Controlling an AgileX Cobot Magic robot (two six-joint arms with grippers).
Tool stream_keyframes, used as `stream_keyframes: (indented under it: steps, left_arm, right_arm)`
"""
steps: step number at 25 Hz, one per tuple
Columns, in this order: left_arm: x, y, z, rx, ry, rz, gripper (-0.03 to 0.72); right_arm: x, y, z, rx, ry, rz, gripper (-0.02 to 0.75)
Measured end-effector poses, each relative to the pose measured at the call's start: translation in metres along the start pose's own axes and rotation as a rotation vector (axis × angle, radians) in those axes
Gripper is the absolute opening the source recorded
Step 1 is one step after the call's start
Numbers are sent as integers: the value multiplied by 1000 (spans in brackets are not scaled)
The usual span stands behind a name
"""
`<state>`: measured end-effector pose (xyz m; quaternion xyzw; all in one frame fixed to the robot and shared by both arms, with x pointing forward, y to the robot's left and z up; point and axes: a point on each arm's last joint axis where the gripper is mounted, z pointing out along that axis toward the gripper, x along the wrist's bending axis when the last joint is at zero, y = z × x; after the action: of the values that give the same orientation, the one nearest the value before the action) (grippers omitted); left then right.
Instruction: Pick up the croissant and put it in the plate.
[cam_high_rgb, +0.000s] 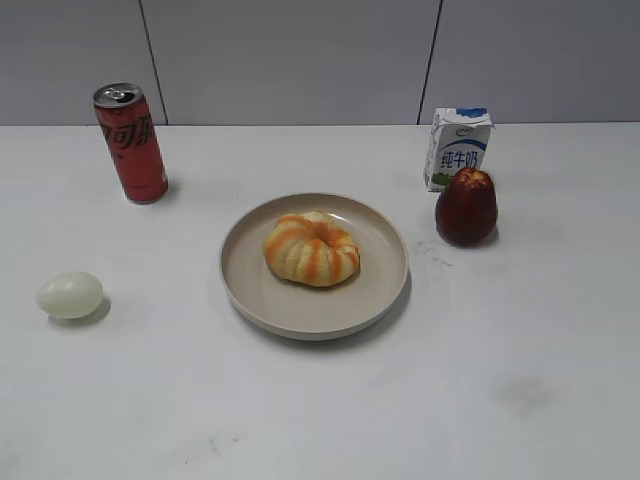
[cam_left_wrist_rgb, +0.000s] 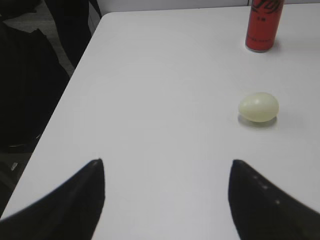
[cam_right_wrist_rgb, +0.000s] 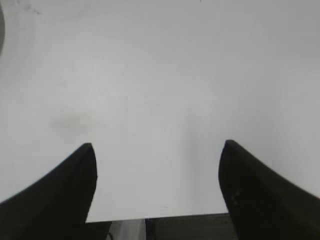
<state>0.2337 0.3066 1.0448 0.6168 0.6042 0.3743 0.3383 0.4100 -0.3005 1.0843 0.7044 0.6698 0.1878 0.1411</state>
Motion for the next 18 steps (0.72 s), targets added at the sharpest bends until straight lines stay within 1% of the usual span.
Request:
stream_keyframes:
  steps: [3,8,12,18]
  left_arm:
    - [0,0,0,0,0,0,586]
    - [0,0,0,0,0,0,586]
    - [0,0,0,0,0,0,586]
    - [0,0,0,1,0,0,586]
  right_arm:
    - [-1,-36,-1,-56,-1,-2,570]
    - [-1,-78,-5,-152,0,-7,570]
    - [-1,-101,-15,-247,0,-27,563]
    - [0,-128,-26,-357,-1,-54,529]
